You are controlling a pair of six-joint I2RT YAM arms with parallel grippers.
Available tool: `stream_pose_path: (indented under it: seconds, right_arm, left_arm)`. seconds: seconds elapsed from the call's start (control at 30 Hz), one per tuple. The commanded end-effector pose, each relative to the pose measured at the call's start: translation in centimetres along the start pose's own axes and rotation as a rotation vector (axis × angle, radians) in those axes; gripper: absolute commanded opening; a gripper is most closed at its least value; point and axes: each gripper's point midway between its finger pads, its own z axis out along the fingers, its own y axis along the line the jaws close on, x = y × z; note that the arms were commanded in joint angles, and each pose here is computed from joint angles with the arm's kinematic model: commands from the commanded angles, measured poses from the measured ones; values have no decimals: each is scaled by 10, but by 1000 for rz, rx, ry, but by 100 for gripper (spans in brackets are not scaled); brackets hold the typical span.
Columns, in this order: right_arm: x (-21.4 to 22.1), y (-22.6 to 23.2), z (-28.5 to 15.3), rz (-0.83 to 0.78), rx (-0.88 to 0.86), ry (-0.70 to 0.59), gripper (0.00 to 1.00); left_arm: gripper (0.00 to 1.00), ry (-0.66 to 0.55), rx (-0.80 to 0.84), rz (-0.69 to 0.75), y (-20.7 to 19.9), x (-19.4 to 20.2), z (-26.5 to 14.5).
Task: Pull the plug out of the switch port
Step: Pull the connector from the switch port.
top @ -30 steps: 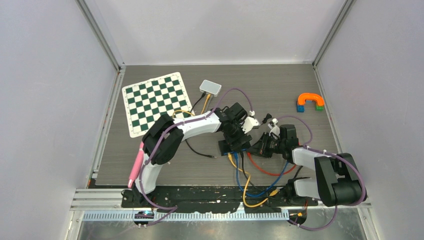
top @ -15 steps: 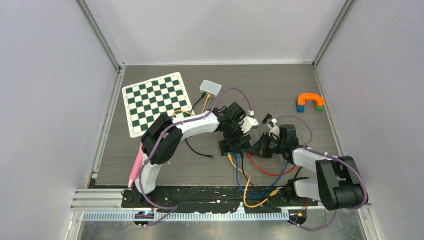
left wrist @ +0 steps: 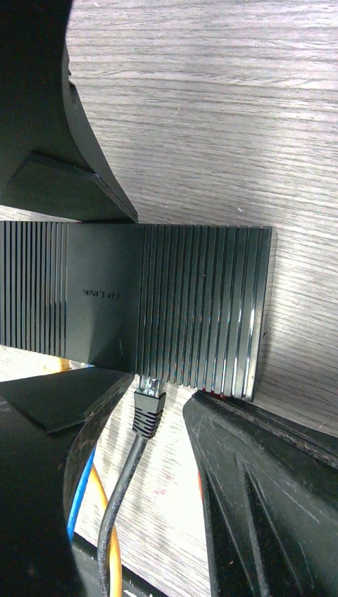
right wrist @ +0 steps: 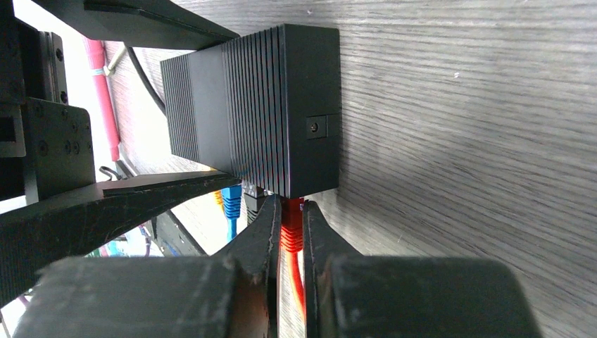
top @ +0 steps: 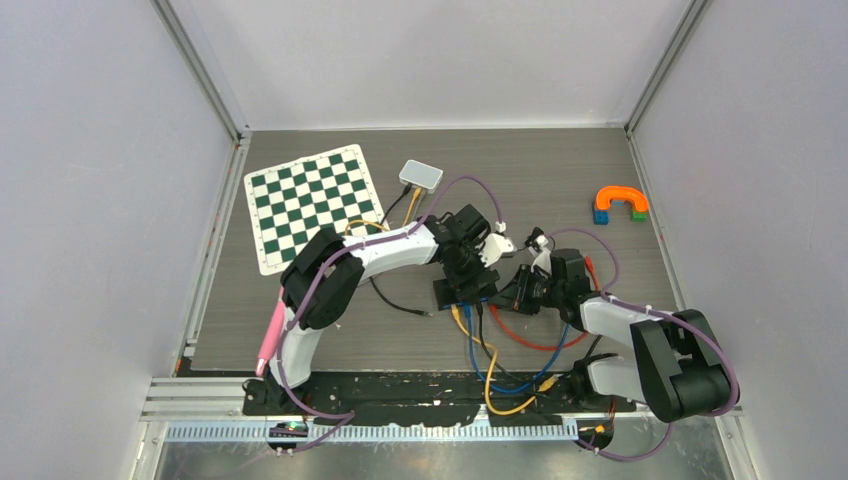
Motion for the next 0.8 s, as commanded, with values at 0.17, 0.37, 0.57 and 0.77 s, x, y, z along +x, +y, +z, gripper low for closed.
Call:
stream_pose_path:
  seconds: [0.17,0.37,0.57,0.77]
  right_arm:
    - [15,-16,-13,133,8,85,5]
    - [9,-14,-3,146,-41,110,27]
    - [2,-24,-3,126,19,58,21]
    - [-53,-4,-28,14,93,-169,20]
  left_arm:
    - [43,33,-49,-50,24,24,-8]
    - [43,-12,19,-16,-8,3,2]
    - [48,9,18,2,-9,12,1]
    - [62,63,-7,5,-6,24,6]
